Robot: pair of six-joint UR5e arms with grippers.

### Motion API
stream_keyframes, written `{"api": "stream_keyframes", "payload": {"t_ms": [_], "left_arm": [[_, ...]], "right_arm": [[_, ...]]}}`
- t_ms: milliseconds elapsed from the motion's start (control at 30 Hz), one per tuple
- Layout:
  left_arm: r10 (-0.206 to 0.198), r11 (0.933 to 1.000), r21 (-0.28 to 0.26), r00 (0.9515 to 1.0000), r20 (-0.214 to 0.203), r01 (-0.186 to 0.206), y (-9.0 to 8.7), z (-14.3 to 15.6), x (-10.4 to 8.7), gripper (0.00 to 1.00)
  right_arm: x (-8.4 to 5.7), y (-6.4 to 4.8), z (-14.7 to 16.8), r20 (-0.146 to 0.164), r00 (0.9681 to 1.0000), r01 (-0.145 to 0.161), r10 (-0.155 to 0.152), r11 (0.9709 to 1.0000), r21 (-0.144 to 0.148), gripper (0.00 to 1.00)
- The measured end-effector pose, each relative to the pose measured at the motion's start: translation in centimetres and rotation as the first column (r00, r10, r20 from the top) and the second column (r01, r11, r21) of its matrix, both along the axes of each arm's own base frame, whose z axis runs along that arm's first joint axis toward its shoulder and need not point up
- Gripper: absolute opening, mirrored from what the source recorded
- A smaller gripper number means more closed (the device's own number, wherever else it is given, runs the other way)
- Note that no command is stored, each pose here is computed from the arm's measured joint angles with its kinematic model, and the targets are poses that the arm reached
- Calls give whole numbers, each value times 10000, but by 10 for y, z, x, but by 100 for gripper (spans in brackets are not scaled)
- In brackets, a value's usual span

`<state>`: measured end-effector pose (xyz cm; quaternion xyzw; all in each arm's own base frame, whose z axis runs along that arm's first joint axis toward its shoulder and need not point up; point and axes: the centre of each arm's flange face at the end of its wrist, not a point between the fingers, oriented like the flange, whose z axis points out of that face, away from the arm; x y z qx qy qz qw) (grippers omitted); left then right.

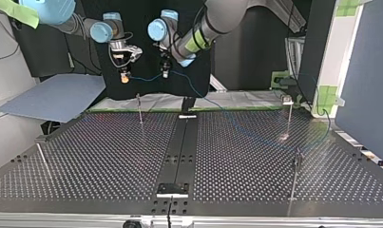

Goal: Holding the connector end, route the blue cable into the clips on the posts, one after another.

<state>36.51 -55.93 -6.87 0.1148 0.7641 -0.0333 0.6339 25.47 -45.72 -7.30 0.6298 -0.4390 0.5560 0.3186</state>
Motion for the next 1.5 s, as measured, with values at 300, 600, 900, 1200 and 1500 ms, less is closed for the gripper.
{"api": "stream_keyframes", "payload": {"t_ms": [300, 600, 900, 1200, 1500], "left_arm": [[-66, 9997, -224, 9999, 109, 68, -25, -3, 4, 0], [146, 9981, -610, 9994, 329, -126, -40, 4, 17, 0], [252, 9974, -689, 9988, 423, -222, -43, 5, 25, 0], [204, 9984, -542, 9990, 388, -183, -58, 2, 33, 0], [253, 9981, -578, 9989, 401, -229, -66, -5, 46, 0]], "right_arm": [[6, 0, 1, 122, 9980, -614, 614, 9981, -20, 0], [0, -4, 1, 282, 9987, -437, 434, 9990, 115, 0], [-7, -21, 4, 260, 9974, -674, 669, 9976, 178, 0], [-13, -36, 7, 171, 9903, -1388, 1381, 9887, 559, 0], [-27, -46, 9, 356, 9865, -1623, 1601, 9844, 686, 0]]}}
